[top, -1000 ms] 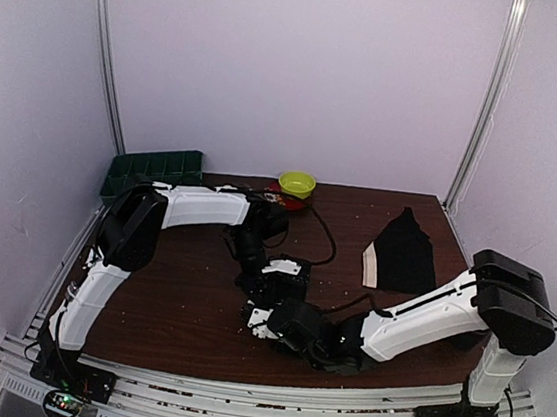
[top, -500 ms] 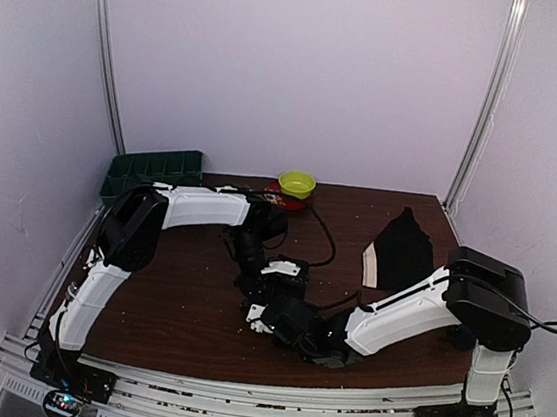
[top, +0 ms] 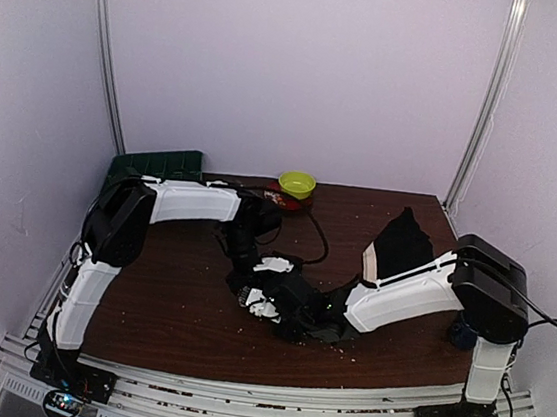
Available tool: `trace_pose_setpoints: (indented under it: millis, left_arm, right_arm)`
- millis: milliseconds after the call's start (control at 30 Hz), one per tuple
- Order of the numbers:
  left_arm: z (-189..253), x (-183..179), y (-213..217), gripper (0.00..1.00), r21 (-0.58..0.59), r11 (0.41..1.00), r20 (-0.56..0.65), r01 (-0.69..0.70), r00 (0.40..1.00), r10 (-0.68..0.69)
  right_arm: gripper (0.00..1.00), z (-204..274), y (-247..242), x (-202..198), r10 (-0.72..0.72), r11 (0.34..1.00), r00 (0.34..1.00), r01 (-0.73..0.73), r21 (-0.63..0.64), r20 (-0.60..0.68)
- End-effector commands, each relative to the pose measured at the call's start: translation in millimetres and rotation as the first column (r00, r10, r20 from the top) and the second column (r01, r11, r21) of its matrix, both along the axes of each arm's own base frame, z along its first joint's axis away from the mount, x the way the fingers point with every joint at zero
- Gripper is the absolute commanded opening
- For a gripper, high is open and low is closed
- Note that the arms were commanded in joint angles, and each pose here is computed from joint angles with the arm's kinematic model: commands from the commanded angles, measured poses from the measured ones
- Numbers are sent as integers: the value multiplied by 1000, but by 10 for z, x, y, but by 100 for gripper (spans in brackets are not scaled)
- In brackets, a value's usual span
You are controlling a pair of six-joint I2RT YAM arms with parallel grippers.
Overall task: Roll the underwear
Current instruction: Roll the underwear at the center of the board.
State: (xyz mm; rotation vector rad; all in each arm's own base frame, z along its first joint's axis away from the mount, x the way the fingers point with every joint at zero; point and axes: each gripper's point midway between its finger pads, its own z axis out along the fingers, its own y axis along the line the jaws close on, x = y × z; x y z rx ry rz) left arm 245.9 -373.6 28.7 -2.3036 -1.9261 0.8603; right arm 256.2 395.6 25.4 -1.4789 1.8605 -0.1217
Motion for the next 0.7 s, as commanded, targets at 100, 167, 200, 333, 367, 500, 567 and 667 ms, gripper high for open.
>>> trace_pose_setpoints:
  millis: [100,167,200,333,367,500,567,667]
  left_arm:
    - [256,152,145,66,-93,995,240,39,971,-16]
    - [386,195,193,72,-161,986,294,42,956,8]
    - [452,223,214,76,-203,978,317,39,948,28]
    - [753,326,370,96,-355,934,414,42,902,117]
    - [773,339,413,98,-386,921,441,44,886,143]
    - [886,307,562,98,-451,887,563,96,802,199]
    - [841,220,624,98,-472,871,603,138,771,205]
    - [804,132,664,98,-481,853,647,200,738,192]
  right_arm:
    - [0,-245,-131,-221,-3,1000,954,6,7,-298]
    - [0,-230,-122,-238,-1,1000,941,7,16,-340]
    - [0,-219,-122,-234,-4,1000,934,12,20,-358]
    - [0,-185,-98,-224,-1,998,894,26,49,-449]
    - [0,-176,-99,-215,-4,998,883,33,54,-470]
    - [0,-162,-96,-190,-18,996,831,64,63,-555]
    - [0,-156,-86,-184,-23,995,799,76,62,-601]
    - [0,-196,-81,-223,-28,996,745,78,45,-667]
